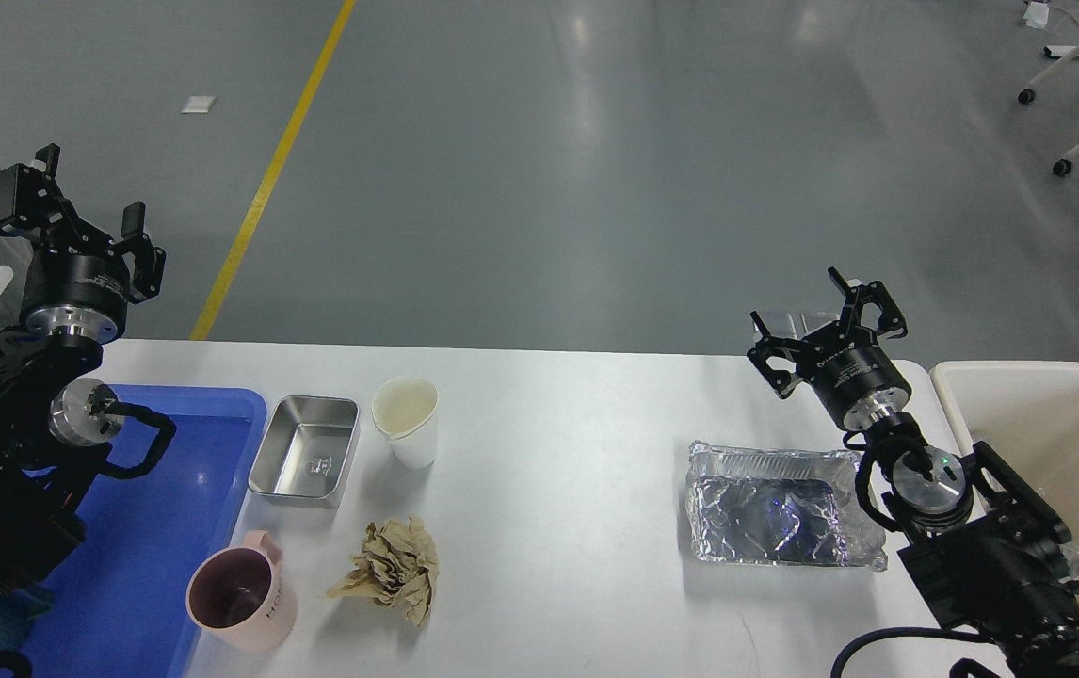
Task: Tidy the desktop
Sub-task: 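Swing the left arm outward toward the blue tray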
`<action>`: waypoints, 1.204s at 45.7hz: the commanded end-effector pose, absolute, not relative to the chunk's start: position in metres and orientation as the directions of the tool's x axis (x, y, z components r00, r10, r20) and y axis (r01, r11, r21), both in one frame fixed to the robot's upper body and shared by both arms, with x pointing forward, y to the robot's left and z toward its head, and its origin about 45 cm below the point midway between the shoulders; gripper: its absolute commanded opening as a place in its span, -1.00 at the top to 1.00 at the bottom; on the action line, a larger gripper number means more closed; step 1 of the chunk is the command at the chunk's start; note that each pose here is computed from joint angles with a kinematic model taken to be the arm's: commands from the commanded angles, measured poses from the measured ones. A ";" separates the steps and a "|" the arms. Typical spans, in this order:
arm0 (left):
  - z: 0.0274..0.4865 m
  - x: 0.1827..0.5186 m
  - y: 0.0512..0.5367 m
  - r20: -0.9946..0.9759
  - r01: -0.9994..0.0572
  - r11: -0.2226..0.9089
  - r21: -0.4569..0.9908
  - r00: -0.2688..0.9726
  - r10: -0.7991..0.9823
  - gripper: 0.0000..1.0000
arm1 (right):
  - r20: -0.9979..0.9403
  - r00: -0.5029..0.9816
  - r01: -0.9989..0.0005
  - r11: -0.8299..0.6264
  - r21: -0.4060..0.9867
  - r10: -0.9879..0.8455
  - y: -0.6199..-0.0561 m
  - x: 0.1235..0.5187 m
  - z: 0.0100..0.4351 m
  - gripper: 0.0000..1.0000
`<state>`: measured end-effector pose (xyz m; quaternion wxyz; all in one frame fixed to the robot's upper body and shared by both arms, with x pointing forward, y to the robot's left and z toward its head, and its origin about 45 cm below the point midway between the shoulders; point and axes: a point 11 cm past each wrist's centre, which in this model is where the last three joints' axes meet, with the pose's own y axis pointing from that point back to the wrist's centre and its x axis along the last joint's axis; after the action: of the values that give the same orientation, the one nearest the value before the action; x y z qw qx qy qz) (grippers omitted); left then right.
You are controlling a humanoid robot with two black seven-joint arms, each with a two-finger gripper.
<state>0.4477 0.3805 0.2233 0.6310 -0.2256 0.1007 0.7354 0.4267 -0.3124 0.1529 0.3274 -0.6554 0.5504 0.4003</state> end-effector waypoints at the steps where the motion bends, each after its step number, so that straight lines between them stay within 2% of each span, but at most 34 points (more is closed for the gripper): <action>1: 0.222 0.448 0.378 -0.458 -0.975 -0.181 -0.132 -0.102 0.883 -0.94 | -0.884 0.073 -0.984 -0.178 0.012 -0.462 -0.314 0.426 0.153 -1.00; 21: 0.221 0.453 0.356 -0.422 -0.984 -0.118 -0.137 -0.049 0.905 -0.95 | -0.884 0.066 -0.984 -0.175 0.017 -0.462 -0.315 0.424 0.150 -1.00; 32: 0.232 0.461 0.323 -0.373 -0.989 -0.001 -0.147 0.055 0.926 -0.94 | -0.881 0.064 -0.985 -0.171 0.019 -0.469 -0.320 0.423 0.150 -1.00; 39: 0.235 0.459 0.303 -0.315 -0.989 0.110 -0.096 0.135 0.939 -0.94 | -0.878 0.065 -0.986 -0.169 0.018 -0.474 -0.323 0.423 0.152 -1.00; 47: 0.253 0.443 0.296 -0.191 -0.973 0.211 -0.098 0.226 0.955 -0.88 | -0.875 0.061 -0.986 -0.164 0.021 -0.481 -0.327 0.421 0.151 -1.00; 55: 0.258 0.420 0.302 -0.028 -0.960 0.279 -0.013 0.279 0.960 -0.87 | -0.872 0.059 -0.986 -0.163 0.024 -0.486 -0.330 0.419 0.150 -1.00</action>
<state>0.4350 0.2971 0.2546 0.7864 -0.0650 0.0313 0.6135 0.4199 -0.3296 0.1504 0.3198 -0.6532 0.5631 0.3924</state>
